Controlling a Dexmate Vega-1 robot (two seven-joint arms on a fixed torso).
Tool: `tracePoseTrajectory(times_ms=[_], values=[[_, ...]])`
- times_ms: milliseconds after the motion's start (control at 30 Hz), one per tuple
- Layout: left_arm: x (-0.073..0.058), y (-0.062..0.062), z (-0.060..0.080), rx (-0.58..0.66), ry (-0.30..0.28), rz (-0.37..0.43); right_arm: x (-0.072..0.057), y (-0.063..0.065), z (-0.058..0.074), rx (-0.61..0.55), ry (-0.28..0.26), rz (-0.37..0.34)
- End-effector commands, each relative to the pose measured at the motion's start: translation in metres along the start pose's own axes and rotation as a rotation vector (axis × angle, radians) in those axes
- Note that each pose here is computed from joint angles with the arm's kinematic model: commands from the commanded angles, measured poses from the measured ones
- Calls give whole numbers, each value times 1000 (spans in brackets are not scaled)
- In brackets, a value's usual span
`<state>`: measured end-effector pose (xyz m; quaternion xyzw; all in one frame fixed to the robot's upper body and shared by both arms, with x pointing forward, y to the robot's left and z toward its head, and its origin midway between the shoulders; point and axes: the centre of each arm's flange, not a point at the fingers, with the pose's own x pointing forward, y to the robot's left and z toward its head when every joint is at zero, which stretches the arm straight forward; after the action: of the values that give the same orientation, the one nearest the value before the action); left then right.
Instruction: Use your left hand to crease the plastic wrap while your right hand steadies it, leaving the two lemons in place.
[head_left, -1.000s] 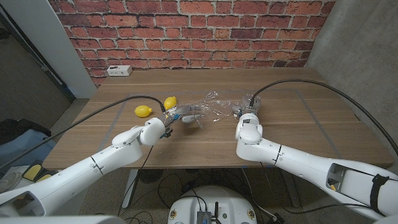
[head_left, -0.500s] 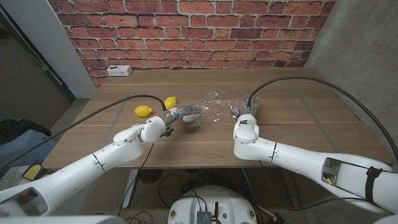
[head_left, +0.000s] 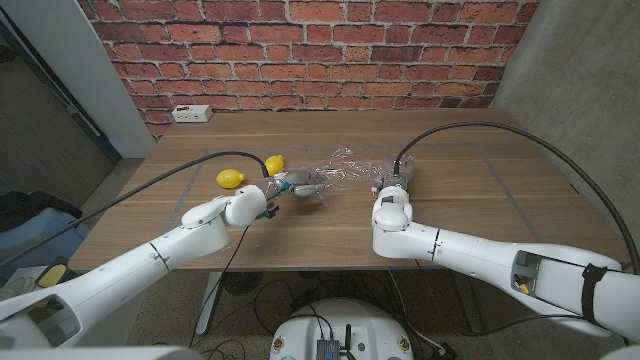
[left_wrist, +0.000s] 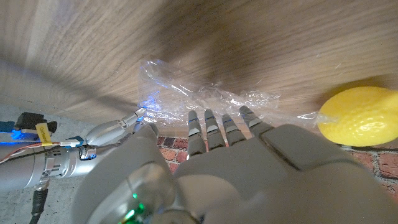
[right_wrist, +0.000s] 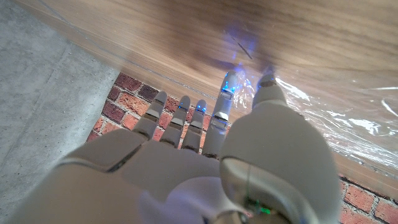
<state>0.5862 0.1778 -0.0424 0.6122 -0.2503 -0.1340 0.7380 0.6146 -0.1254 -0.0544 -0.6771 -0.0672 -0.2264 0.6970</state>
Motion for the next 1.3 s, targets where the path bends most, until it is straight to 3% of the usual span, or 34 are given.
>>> tracePoseTrajectory(times_ms=[33, 300, 633, 967, 1300], values=[[3, -2, -2, -7, -18, -20, -2, 2, 6, 40, -42, -34], [6, -7, -6, -3, -15, -41, -6, 1, 8, 107, -110, -105], [13, -7, -2, 62, 0, -56, -13, -8, 6, 145, -142, -177], [15, -10, 1, 57, -7, -78, -26, -23, 9, 171, -213, -317], [14, -12, 0, 48, -3, -90, -30, -21, 10, 202, -299, -418]])
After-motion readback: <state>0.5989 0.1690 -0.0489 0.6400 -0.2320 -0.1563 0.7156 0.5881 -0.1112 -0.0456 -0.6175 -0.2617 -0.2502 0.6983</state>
